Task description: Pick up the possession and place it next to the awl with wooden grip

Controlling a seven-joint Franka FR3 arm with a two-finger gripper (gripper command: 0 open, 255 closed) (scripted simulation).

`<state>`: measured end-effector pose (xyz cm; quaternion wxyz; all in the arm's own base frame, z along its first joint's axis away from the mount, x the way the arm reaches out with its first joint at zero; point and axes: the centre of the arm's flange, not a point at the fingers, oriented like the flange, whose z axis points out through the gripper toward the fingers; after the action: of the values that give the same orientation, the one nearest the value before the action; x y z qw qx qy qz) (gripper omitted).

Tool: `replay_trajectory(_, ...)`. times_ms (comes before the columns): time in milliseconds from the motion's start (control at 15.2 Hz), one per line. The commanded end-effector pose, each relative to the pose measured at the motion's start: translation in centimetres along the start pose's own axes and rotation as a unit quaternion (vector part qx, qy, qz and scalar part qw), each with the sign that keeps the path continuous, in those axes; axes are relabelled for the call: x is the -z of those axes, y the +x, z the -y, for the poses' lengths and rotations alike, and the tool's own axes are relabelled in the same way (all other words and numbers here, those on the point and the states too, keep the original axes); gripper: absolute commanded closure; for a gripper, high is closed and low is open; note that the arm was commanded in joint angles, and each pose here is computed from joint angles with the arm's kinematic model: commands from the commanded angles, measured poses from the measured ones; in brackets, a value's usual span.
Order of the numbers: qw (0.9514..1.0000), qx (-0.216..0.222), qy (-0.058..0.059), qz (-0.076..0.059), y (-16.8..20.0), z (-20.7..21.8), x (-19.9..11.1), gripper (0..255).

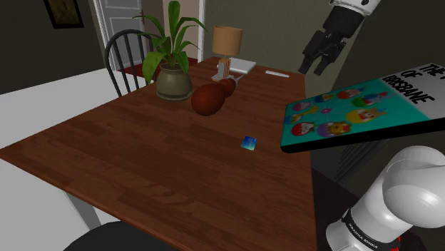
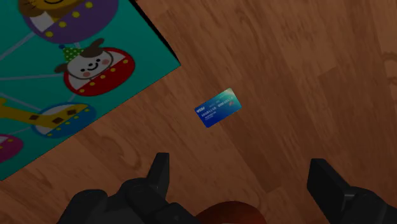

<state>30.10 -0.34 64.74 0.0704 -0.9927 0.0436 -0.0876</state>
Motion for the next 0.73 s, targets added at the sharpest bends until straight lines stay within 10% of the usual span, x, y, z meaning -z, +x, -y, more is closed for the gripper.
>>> replay_trajectory(0,1.0000,0.000,0.000,0.000,0.0,0.0,0.0,0)
replay_trajectory(330,0.9936,-0.110,-0.013,0.022,1.7,1.9,-6.3,0)
replay_trajectory(660,0.9743,-0.219,-0.027,0.043,3.5,3.3,-12.8,0)
